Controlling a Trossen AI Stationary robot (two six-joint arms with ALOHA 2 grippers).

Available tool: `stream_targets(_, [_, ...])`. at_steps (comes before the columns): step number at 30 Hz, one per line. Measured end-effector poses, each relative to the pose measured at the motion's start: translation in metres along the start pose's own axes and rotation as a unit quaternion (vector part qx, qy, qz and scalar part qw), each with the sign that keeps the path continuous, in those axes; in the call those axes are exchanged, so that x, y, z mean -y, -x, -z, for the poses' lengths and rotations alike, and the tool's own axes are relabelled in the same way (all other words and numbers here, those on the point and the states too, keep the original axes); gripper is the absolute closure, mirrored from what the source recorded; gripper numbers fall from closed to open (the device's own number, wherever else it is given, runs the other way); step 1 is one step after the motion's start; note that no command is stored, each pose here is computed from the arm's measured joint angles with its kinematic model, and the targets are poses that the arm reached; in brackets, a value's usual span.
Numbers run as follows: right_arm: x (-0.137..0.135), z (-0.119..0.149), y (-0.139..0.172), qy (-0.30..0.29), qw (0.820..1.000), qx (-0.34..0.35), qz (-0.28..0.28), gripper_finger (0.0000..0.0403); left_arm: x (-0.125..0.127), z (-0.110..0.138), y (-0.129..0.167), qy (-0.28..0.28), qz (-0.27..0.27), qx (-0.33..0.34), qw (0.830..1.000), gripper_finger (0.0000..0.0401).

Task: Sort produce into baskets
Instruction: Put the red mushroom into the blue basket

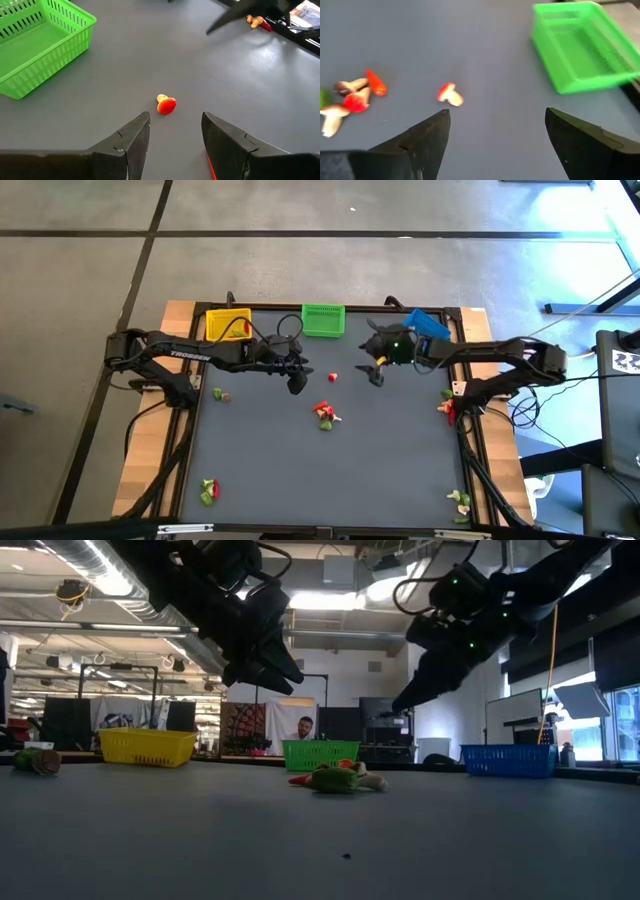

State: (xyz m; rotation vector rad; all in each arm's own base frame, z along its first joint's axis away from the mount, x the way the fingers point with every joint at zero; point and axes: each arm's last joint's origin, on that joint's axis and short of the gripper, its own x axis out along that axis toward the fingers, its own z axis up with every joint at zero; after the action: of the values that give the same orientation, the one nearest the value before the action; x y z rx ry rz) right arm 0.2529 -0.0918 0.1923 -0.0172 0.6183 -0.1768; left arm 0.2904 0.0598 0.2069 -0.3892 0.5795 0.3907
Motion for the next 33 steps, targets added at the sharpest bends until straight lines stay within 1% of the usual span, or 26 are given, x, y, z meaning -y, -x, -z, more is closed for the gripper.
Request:
stream_targets(5, [-0.011, 0.005, -0.018, 0.03, 0.998, 0.001, -0.053, 0.0078, 0.001, 0.001, 0.0, -0.012, 0.002, -0.001, 1.0, 0.0226])
stream_targets(14, [-0.015, 0.015, -0.043, 0.05, 0.996, 0.005, -0.078, 0.0078, 0.002, 0.001, 0.0, -0.021, 0.002, 0.0, 1.0, 0.0226])
stream_targets(18, [-0.014, 0.015, -0.046, 0.043, 0.996, 0.011, -0.072, 0.0078, 0.002, 0.001, 0.0, -0.021, 0.002, 0.0, 1.0, 0.0226])
stream_targets(20, [-0.014, 0.015, -0.046, 0.02, 0.997, 0.01, -0.072, 0.0078, 0.002, 0.001, 0.0, -0.021, 0.002, 0.0, 1.0, 0.0226])
stream_targets(22, [-0.014, 0.016, -0.046, 0.01, 0.997, 0.004, -0.072, 0.0078, 0.002, 0.001, 0.0, -0.021, 0.002, 0.0, 1.0, 0.0226])
stream_targets(26, [-0.015, 0.018, -0.046, 0.032, 0.997, -0.003, -0.071, 0.0078, 0.002, 0.0, 0.0, -0.024, 0.003, 0.0, 1.0, 0.0226])
stream_targets(29, [-0.015, 0.014, -0.05, 0.052, 0.995, 0.032, -0.079, 0.0078, 0.002, 0.0, 0.0, -0.023, 0.003, 0.0, 1.0, 0.0226])
stream_targets(33, [-0.013, 0.015, -0.061, 0.057, 0.994, 0.061, -0.07, 0.009, 0.003, -0.002, 0.0, -0.018, 0.008, 0.013, 1.0, 0.0226])
